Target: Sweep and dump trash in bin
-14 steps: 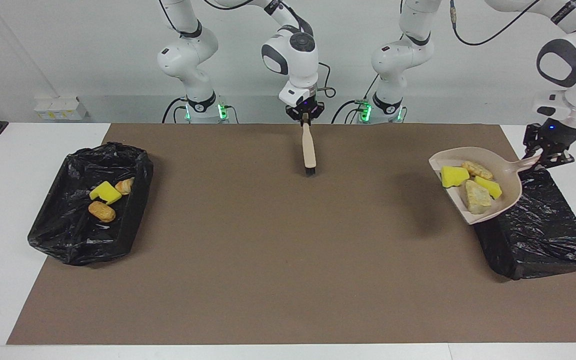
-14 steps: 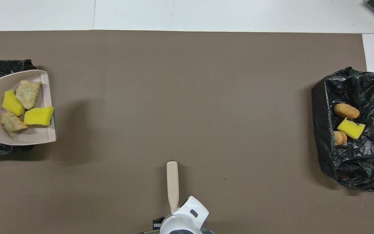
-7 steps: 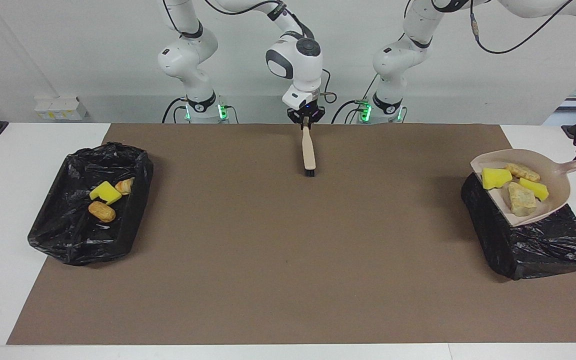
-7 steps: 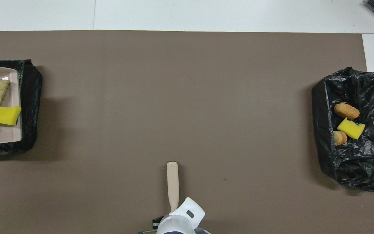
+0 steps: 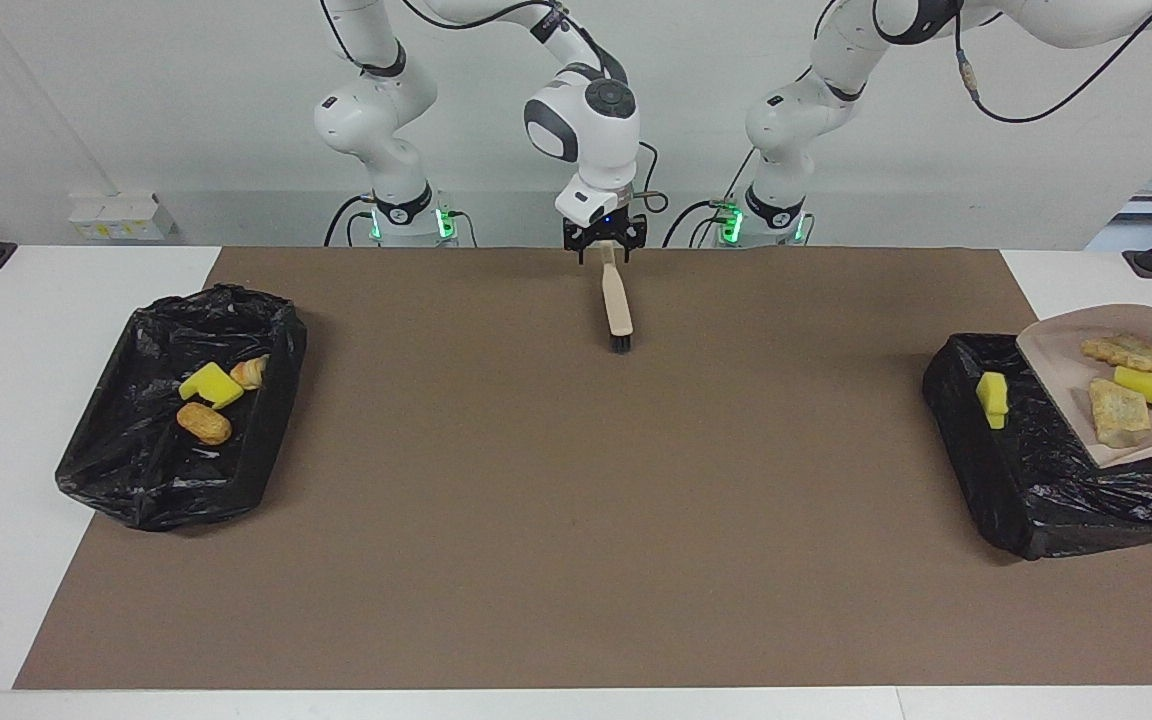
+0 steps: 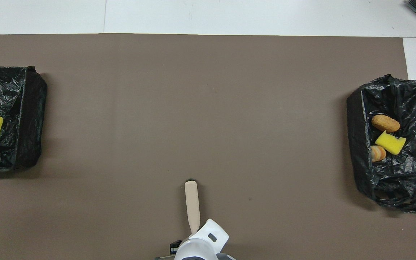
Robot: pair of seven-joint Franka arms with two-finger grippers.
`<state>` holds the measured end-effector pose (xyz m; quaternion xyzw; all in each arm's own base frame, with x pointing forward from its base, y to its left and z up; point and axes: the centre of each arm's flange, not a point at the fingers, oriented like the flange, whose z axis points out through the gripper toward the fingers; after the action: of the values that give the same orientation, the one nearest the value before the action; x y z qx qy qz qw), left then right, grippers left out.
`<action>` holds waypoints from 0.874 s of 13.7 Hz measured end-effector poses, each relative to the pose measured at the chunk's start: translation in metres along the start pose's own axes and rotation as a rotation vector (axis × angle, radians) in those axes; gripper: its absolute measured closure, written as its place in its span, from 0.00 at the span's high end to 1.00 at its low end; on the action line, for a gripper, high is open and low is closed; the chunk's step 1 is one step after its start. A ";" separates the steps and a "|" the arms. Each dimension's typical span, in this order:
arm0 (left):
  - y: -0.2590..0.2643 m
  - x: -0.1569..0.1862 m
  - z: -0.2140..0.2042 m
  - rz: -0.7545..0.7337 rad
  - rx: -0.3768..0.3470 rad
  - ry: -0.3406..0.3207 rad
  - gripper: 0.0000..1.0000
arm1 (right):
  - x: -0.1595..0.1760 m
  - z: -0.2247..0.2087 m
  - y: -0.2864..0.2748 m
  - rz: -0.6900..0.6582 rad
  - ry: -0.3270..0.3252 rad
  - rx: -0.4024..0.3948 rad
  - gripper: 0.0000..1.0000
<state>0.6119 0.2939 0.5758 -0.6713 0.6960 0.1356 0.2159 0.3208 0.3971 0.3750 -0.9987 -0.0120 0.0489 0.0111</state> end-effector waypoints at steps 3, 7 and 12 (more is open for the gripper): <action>-0.004 0.001 -0.001 -0.028 -0.009 -0.087 0.33 | 0.061 -0.039 0.049 -0.036 -0.007 0.008 1.00; -0.015 0.012 -0.014 -0.053 -0.009 -0.232 0.33 | 0.121 -0.081 0.123 -0.124 -0.006 -0.009 1.00; -0.015 0.010 -0.046 -0.042 -0.012 -0.323 0.33 | 0.169 -0.136 0.221 -0.195 0.005 -0.003 1.00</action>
<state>0.6217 0.2622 0.6128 -0.6565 0.6371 0.2416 0.3238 0.5077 0.1775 0.4888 -0.9929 -0.1091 0.0451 0.0143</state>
